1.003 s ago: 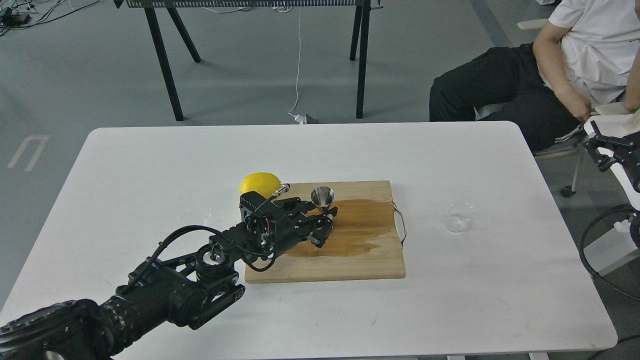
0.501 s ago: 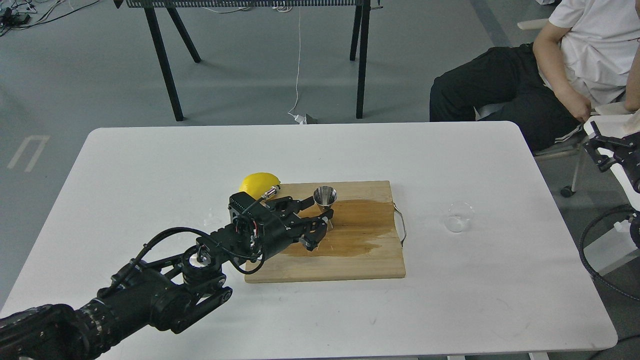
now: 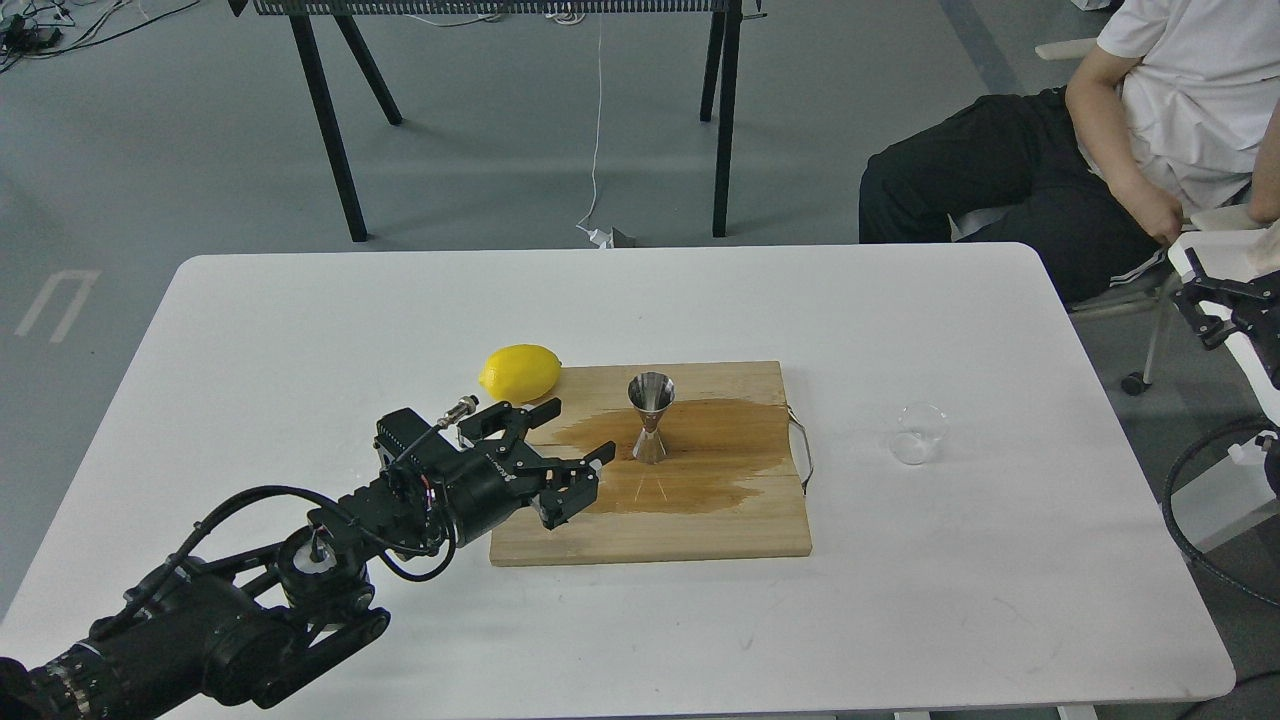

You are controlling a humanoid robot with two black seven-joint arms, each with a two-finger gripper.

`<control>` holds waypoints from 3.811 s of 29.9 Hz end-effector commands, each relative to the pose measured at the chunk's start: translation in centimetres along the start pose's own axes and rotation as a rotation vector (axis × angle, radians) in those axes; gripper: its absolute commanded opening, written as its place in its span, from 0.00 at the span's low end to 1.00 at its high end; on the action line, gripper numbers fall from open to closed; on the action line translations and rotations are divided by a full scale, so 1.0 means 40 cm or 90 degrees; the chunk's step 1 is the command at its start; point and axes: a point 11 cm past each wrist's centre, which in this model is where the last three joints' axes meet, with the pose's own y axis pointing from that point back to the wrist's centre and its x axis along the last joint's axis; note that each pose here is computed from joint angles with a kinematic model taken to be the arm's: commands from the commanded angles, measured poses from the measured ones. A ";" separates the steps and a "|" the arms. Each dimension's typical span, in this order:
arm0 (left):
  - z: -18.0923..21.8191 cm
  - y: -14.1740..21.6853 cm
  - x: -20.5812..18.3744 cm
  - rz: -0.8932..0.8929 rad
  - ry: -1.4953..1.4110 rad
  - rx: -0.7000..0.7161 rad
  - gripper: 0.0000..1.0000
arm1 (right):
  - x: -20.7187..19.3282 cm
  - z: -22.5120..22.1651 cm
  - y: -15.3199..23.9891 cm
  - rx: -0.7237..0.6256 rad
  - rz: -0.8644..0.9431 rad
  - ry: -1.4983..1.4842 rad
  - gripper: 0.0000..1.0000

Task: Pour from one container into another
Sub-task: 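Open the left gripper and pull the left arm back, then move the right gripper toward the small clear glass cup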

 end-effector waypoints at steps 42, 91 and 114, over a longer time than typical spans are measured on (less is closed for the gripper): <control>-0.532 0.280 0.278 0.590 1.294 0.034 1.00 | 0.079 0.313 0.381 -0.161 0.041 -0.247 0.98; -0.529 0.259 0.297 0.637 1.352 -0.024 1.00 | -0.066 0.654 0.229 -0.286 0.208 -0.352 0.91; -0.521 0.256 0.312 0.619 1.350 -0.063 1.00 | -0.084 0.656 0.212 -0.282 0.163 -0.367 0.53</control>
